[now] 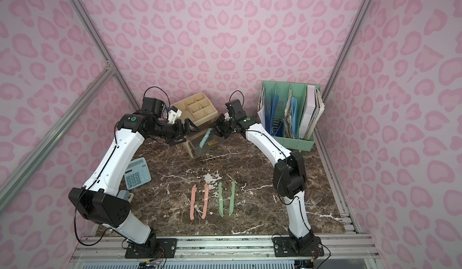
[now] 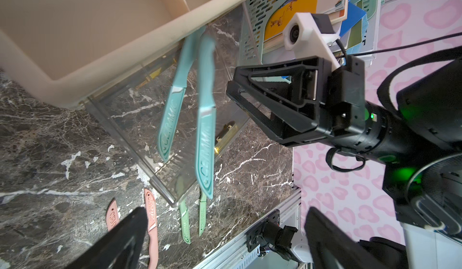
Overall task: Place the fruit knives into the drawer by color
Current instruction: Place the fruit knife in the storage box.
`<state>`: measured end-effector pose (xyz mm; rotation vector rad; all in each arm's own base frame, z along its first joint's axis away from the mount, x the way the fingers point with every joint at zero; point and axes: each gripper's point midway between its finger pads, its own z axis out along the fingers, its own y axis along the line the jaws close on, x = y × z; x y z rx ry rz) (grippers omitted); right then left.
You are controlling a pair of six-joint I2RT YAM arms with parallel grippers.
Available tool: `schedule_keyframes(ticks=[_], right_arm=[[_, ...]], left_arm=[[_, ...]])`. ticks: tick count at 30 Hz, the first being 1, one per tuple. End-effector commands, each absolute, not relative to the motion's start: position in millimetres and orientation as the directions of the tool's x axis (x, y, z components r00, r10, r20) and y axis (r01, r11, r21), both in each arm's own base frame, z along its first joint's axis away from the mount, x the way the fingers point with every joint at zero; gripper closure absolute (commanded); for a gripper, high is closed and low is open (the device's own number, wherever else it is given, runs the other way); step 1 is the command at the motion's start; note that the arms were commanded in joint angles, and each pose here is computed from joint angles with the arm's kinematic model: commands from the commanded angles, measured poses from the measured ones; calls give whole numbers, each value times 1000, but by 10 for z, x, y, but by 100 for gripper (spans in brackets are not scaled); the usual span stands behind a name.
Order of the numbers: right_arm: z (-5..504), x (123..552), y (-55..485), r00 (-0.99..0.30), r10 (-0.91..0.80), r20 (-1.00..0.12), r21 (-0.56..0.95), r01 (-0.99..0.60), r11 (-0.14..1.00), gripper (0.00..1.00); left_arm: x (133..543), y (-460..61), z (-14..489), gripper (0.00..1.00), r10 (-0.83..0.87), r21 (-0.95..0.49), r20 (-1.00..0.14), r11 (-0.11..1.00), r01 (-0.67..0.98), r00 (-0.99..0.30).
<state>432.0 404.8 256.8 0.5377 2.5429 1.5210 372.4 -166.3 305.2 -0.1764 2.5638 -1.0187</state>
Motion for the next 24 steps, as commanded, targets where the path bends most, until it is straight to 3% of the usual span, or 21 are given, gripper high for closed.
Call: schedule_keyframes(ticks=[1,24], right_arm=[[2653,4319,4096,-936,346,59,887,208,413,68],[3110,3947,3949,-954,249,-166,875,-26,484,71]], left_arm=[[3713,-1647,3061,1,-248,-681,-302,732,26,-921],[3627,-1626,3031,1,-249,-680,-296,733,21,-922]])
